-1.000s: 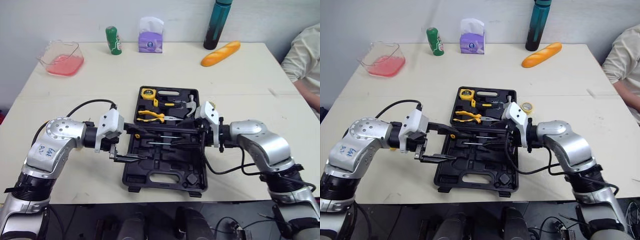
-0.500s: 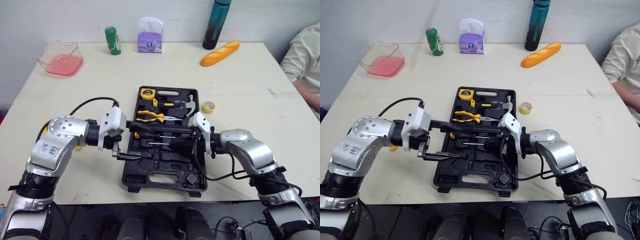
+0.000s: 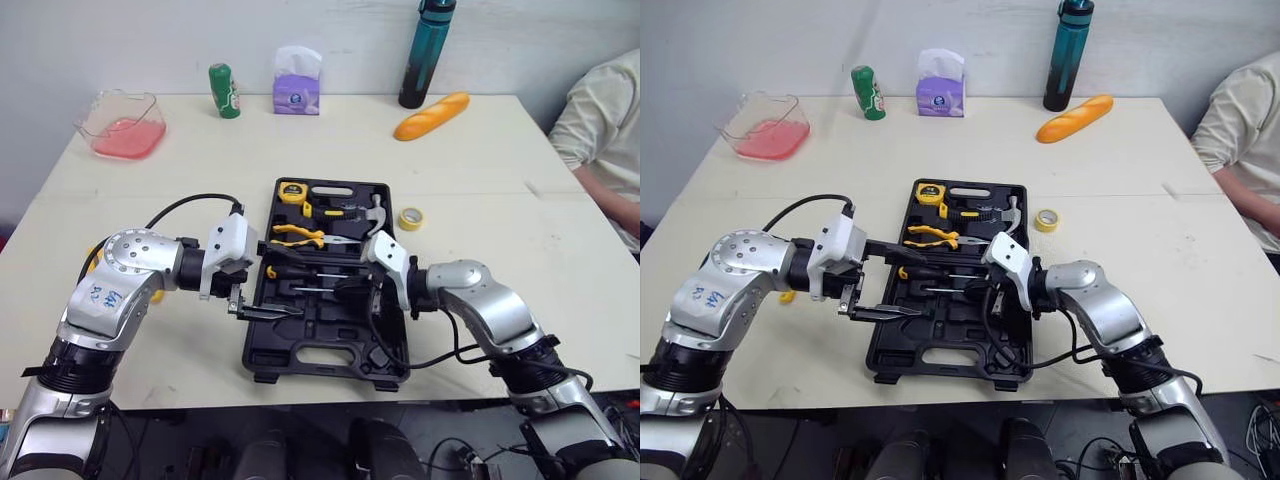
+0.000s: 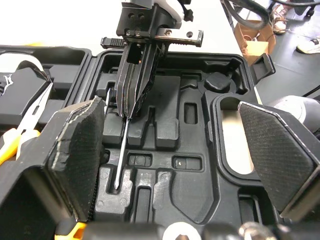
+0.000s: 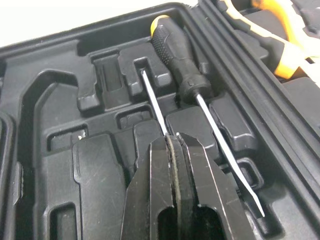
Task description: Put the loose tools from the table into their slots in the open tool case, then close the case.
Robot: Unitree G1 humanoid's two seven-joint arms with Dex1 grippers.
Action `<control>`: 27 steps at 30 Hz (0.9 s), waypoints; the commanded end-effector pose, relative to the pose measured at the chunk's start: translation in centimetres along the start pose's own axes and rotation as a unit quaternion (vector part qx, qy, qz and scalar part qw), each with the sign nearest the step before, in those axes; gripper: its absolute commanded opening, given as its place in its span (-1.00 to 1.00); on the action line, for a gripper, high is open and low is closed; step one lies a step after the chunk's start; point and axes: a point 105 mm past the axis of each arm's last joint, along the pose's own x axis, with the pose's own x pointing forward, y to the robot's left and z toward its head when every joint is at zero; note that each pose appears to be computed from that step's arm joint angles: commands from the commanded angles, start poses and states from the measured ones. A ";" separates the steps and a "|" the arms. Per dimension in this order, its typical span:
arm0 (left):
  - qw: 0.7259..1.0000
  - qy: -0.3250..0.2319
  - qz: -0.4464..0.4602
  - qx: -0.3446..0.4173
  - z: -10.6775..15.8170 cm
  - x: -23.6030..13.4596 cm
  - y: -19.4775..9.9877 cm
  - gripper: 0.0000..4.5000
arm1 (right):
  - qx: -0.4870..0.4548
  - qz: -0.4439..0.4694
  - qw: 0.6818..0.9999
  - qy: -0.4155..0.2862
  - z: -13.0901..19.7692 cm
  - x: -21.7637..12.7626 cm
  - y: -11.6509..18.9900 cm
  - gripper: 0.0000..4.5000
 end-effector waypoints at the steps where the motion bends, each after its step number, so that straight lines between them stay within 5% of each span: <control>1: 0.998 -0.016 0.061 -0.021 -0.3 -1.4 0.5 1.00 | -0.002 -0.038 0.999 -0.038 1.2 -2.3 -1.1 -0.99; 3: 0.992 -0.023 0.109 -0.055 -1.3 -2.7 0.2 1.00 | 0.001 -0.058 0.996 -0.063 2.1 -4.5 -1.6 -0.99; 6: 0.971 -0.031 0.199 -0.125 -3.3 -5.9 -0.7 1.00 | 0.019 -0.104 0.991 -0.084 2.9 -9.0 -2.9 -0.54; 13: 0.844 -0.034 0.469 -0.258 -8.2 -18.5 -6.0 1.00 | 0.046 -0.280 0.958 -0.035 0.5 -20.7 -6.9 0.99; 16: 0.768 -0.008 0.571 -0.289 -10.6 -24.2 -9.4 1.00 | 0.063 -0.339 0.939 -0.016 -0.8 -24.5 -8.0 0.99; 19: 0.731 0.020 0.617 -0.290 -11.1 -27.2 -12.1 1.00 | 0.069 -0.370 0.926 0.006 -2.1 -26.6 -8.5 0.99; 22: 0.708 0.044 0.640 -0.294 -11.5 -28.2 -13.7 1.00 | 0.076 -0.399 0.914 0.022 -3.2 -28.1 -9.0 0.99; 27: 0.708 0.037 0.640 -0.297 -11.6 -26.9 -12.7 1.00 | 0.069 -0.397 0.915 0.020 -3.1 -27.8 -9.4 0.99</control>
